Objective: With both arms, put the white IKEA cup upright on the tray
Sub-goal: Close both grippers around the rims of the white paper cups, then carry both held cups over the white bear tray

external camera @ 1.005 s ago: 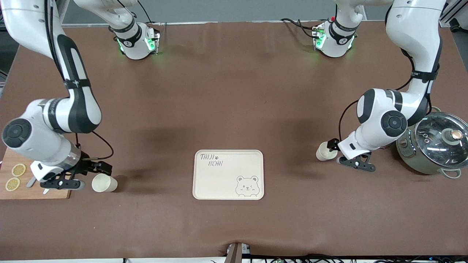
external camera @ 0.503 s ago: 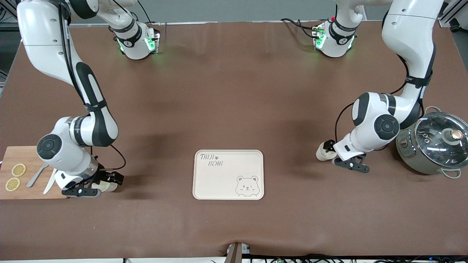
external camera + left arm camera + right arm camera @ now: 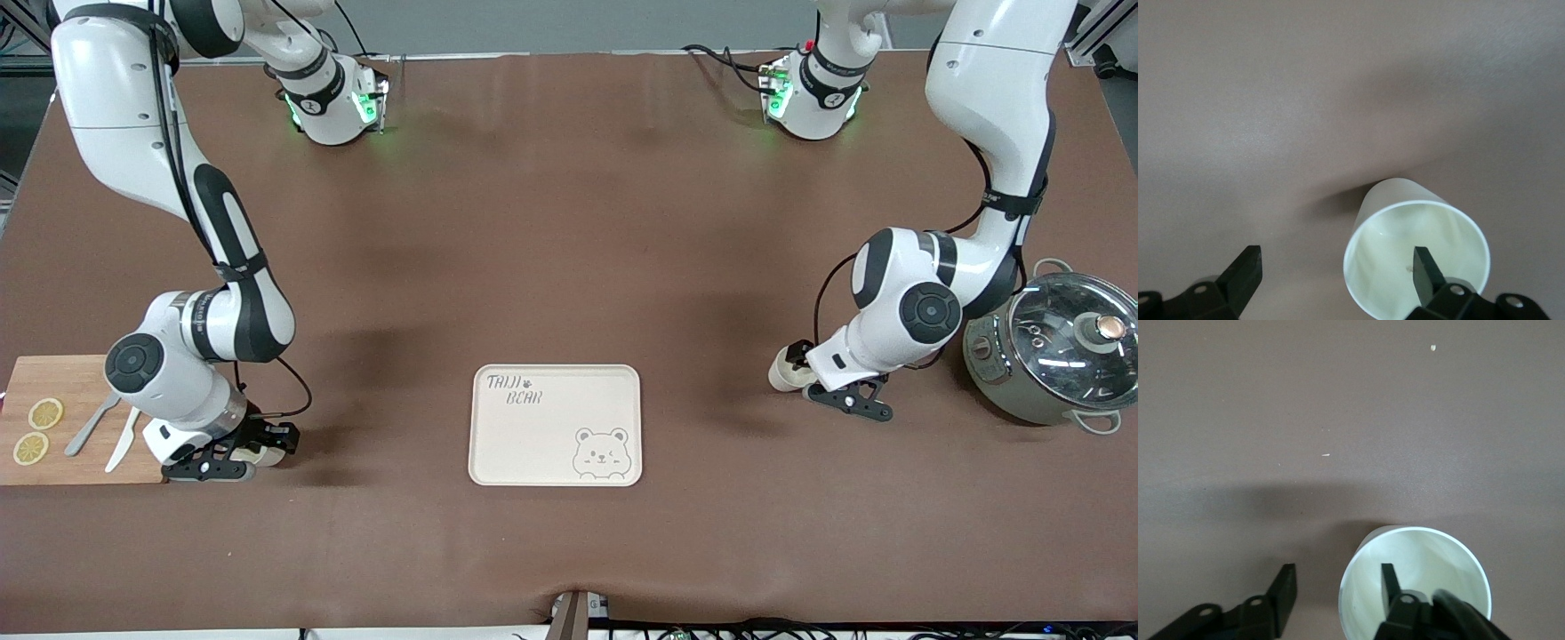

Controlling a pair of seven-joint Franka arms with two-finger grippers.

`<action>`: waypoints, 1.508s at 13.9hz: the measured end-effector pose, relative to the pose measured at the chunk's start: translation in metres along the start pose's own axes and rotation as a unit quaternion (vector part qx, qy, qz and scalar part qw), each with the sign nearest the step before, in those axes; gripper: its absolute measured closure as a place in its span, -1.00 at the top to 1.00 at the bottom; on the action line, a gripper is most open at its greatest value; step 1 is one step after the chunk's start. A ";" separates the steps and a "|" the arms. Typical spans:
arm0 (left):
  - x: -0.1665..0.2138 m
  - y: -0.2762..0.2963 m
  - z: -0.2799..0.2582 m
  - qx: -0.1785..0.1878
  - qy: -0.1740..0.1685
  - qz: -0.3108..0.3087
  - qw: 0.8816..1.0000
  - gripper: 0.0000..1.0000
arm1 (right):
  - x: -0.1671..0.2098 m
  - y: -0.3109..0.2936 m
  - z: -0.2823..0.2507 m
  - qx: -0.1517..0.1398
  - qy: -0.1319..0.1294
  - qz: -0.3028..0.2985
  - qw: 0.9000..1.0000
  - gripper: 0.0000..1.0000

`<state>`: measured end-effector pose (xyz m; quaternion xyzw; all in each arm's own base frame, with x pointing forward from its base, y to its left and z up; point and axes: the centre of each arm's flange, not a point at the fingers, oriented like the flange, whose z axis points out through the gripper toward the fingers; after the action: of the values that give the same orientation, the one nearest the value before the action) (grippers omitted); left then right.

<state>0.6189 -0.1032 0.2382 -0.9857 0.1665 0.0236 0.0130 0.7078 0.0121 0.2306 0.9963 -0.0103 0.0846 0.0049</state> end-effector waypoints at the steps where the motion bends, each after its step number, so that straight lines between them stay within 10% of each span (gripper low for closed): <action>1: 0.000 0.000 0.003 0.000 -0.003 0.000 1.000 1.00 | 0.001 0.000 -0.001 0.000 0.001 -0.002 1.000 -0.17; 5: 0.000 0.001 0.007 0.003 -0.006 -0.002 1.000 0.63 | 0.010 -0.007 -0.011 0.001 0.013 -0.010 1.000 -0.95; 12: 0.001 0.004 0.007 0.021 -0.007 0.001 1.000 -0.79 | 0.022 -0.061 -0.036 0.011 0.013 -0.020 1.000 -0.95; 21: 0.015 0.025 -0.013 0.026 -0.015 -0.029 0.999 -0.90 | 0.008 -0.219 -0.075 0.041 0.029 0.008 0.999 -0.95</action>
<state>0.6253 -0.1318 0.2503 -0.9889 0.1386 0.0340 0.0417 0.7074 0.2315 0.3046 0.9927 -0.0144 0.1143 -0.0360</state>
